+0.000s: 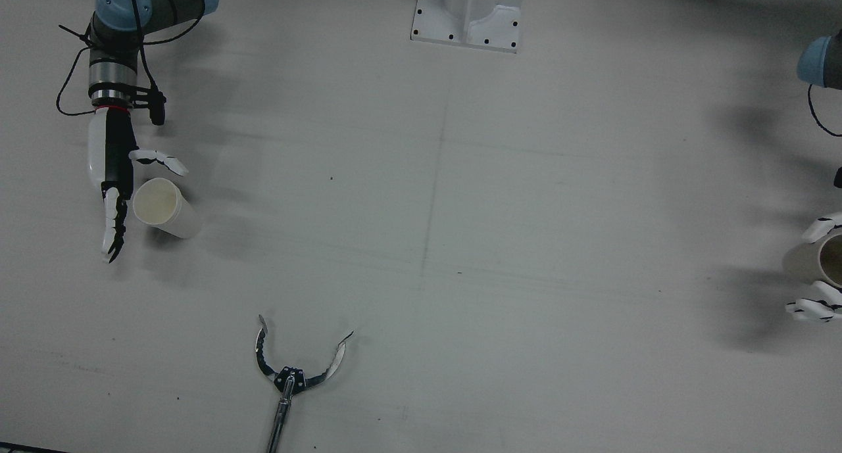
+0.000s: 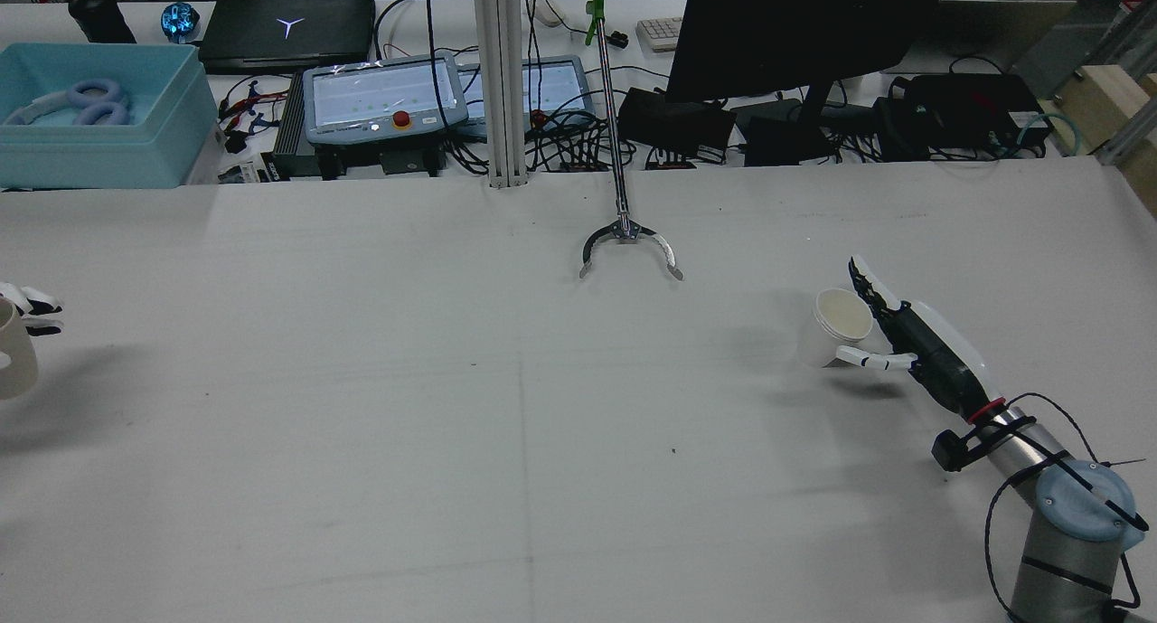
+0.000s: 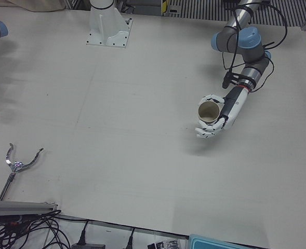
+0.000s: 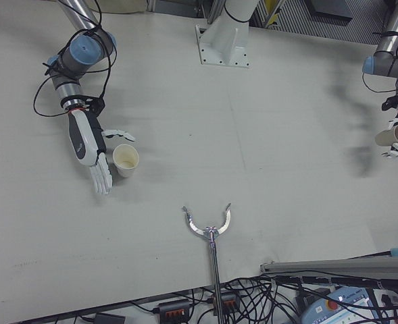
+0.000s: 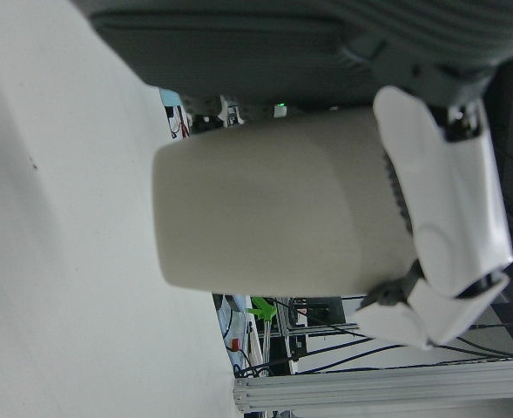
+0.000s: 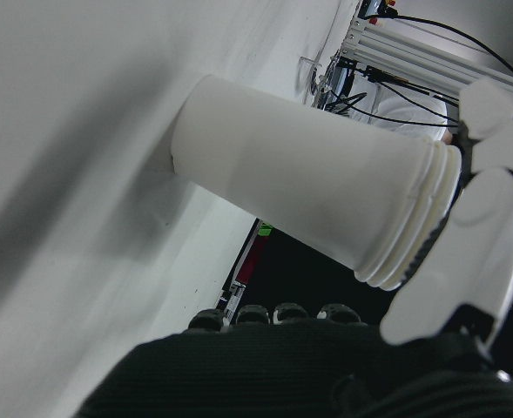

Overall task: Pour water
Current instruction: 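Wrap the right hand fingers around the white paper cup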

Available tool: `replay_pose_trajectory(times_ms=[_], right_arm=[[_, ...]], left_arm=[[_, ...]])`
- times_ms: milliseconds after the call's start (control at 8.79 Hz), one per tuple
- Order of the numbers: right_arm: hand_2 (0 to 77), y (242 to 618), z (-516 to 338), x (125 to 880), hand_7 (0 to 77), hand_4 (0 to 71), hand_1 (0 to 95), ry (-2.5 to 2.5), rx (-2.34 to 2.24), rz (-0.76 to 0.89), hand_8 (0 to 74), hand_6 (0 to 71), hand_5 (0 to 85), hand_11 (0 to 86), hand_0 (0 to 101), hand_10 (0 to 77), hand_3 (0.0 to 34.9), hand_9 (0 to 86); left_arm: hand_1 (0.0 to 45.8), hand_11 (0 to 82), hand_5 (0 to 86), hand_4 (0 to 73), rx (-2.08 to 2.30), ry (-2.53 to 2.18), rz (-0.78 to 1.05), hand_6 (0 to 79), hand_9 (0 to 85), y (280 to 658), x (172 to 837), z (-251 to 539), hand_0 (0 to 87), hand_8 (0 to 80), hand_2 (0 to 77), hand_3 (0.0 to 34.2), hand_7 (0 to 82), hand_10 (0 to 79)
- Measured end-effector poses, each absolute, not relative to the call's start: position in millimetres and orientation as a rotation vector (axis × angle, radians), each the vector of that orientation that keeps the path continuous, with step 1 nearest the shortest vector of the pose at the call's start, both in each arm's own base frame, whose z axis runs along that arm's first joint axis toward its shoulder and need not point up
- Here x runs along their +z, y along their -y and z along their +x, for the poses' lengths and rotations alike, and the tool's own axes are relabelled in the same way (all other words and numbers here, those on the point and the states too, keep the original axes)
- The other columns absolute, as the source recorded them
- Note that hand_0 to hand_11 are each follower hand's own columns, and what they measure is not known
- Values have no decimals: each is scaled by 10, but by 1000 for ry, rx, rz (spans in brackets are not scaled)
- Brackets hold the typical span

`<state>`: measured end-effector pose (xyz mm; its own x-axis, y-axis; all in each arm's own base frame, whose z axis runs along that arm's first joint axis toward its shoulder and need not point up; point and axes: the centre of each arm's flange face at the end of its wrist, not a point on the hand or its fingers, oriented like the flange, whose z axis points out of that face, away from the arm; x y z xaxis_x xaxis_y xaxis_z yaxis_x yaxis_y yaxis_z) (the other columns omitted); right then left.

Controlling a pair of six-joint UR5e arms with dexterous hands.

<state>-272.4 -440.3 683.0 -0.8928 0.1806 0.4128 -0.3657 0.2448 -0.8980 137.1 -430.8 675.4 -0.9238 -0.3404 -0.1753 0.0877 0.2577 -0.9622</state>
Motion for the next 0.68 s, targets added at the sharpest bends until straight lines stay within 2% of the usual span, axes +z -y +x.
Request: replay_pose_trajectory(times_ms=[683], right_arm=[[224, 4491, -2516, 7000, 5, 0, 147, 2061, 1724, 230, 5, 5, 0, 5, 393, 5, 0, 5]], left_arm=[[191, 273, 458, 235, -1707, -2184, -229, 240, 278, 4329, 6773, 1399, 461, 180, 420, 0, 349, 180]])
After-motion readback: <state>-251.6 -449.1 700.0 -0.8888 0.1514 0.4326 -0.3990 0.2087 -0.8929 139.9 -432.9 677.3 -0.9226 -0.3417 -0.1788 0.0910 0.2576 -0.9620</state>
